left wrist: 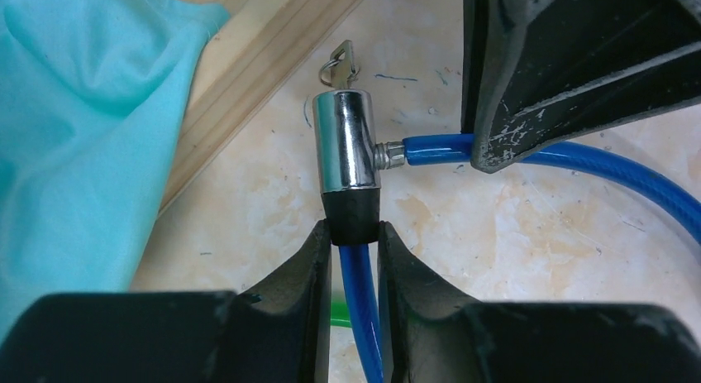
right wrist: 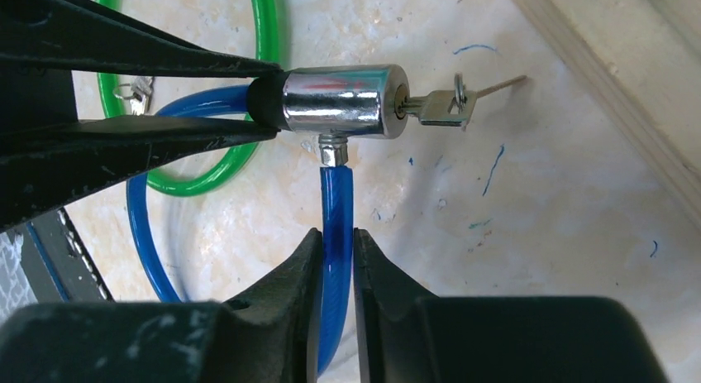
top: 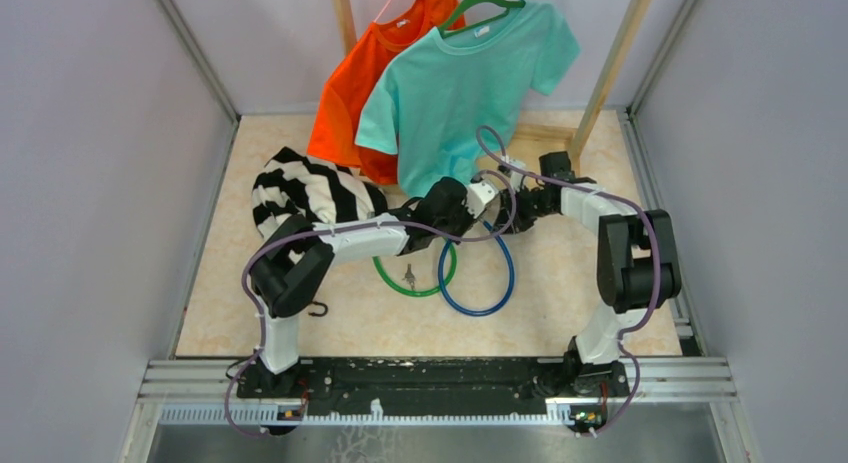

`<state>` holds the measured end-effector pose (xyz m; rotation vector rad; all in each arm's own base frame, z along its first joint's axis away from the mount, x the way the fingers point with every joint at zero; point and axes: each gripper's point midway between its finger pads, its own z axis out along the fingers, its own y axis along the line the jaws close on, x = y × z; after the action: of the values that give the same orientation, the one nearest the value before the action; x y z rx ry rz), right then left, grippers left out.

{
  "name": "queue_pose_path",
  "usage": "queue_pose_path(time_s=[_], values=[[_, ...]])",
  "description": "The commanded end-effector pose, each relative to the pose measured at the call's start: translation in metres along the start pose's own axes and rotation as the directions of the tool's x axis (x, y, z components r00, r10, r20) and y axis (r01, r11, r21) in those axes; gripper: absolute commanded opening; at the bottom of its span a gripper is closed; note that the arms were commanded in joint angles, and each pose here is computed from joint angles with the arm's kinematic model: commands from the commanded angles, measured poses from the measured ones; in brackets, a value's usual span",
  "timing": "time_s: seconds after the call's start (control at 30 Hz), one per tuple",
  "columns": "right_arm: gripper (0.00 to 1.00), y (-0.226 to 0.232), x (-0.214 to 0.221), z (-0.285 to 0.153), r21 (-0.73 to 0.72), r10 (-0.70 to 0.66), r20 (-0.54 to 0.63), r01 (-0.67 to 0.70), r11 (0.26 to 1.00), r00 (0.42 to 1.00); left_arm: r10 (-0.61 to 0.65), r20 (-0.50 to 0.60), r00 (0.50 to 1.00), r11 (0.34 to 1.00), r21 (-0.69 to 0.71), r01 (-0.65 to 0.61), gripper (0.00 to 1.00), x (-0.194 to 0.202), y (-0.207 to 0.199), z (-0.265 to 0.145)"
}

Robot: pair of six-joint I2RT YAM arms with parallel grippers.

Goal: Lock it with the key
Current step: Lock the lock.

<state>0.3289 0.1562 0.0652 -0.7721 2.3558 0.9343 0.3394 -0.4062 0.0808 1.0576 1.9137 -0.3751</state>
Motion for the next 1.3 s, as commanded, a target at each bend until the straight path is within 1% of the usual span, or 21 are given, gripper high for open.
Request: queue_pose_path(time_s=[0.0,0.2,0.4,0.47,0.6,0.7,0.8,0.9,0.97,1.03,1.07,1.17,1.27], values=[[0.21,0.008,-0.020,0.003,-0.037,-0.081,0.083,0.084,0.996,0.993,-0.093,0.001,0.996,0.994,0.063,0.093,0.00,-0.001,-0.008,0.004],[0.31,0.007,-0.006,0.006,-0.034,-0.054,0.047,0.056,0.998,0.997,-0.121,0.002,0.993,0.992,0.034,0.121,0.00,0.001,0.005,0.004],[0.45,0.004,0.008,0.006,-0.017,-0.044,0.007,0.044,0.999,0.999,-0.134,0.007,0.991,0.991,0.019,0.134,0.00,0.000,0.015,0.004],[0.47,0.007,0.013,0.007,-0.027,-0.031,0.001,0.031,0.999,1.000,-0.141,0.012,0.990,0.990,0.017,0.141,0.00,-0.002,0.017,0.003],[0.48,0.011,0.022,0.014,-0.064,0.009,0.001,-0.009,0.998,1.000,-0.157,0.018,0.987,0.987,0.025,0.156,0.00,-0.004,0.018,0.002],[0.43,0.014,0.019,0.016,-0.090,0.014,0.011,-0.013,0.996,1.000,-0.170,0.015,0.985,0.985,0.043,0.169,0.00,-0.003,0.015,0.001],[0.29,0.019,0.007,0.015,-0.122,0.000,0.049,0.006,0.992,0.999,-0.180,0.014,0.984,0.982,0.065,0.179,0.00,-0.002,0.010,0.001],[0.08,0.022,-0.008,0.010,-0.132,-0.033,0.091,0.045,0.990,0.995,-0.200,0.012,0.980,0.974,0.107,0.198,0.00,-0.003,0.004,0.001],[0.01,0.025,-0.018,0.005,-0.121,-0.077,0.122,0.092,0.988,0.990,-0.216,0.014,0.976,0.967,0.139,0.212,0.00,-0.004,0.001,-0.002],[0.00,0.026,-0.025,0.000,-0.109,-0.123,0.147,0.139,0.984,0.981,-0.236,0.023,0.971,0.953,0.199,0.227,0.01,-0.007,-0.003,-0.006],[0.00,0.033,-0.035,-0.010,-0.089,-0.173,0.183,0.191,0.977,0.968,-0.249,0.029,0.968,0.946,0.221,0.237,0.03,-0.009,-0.004,-0.008],[0.00,0.041,-0.042,-0.021,-0.063,-0.255,0.218,0.274,0.960,0.942,-0.273,0.044,0.961,0.927,0.280,0.250,0.09,-0.014,-0.002,-0.015],[0.00,0.047,-0.044,-0.030,-0.040,-0.318,0.236,0.337,0.941,0.918,-0.270,0.076,0.960,0.911,0.342,0.230,0.21,-0.023,-0.002,-0.025]])
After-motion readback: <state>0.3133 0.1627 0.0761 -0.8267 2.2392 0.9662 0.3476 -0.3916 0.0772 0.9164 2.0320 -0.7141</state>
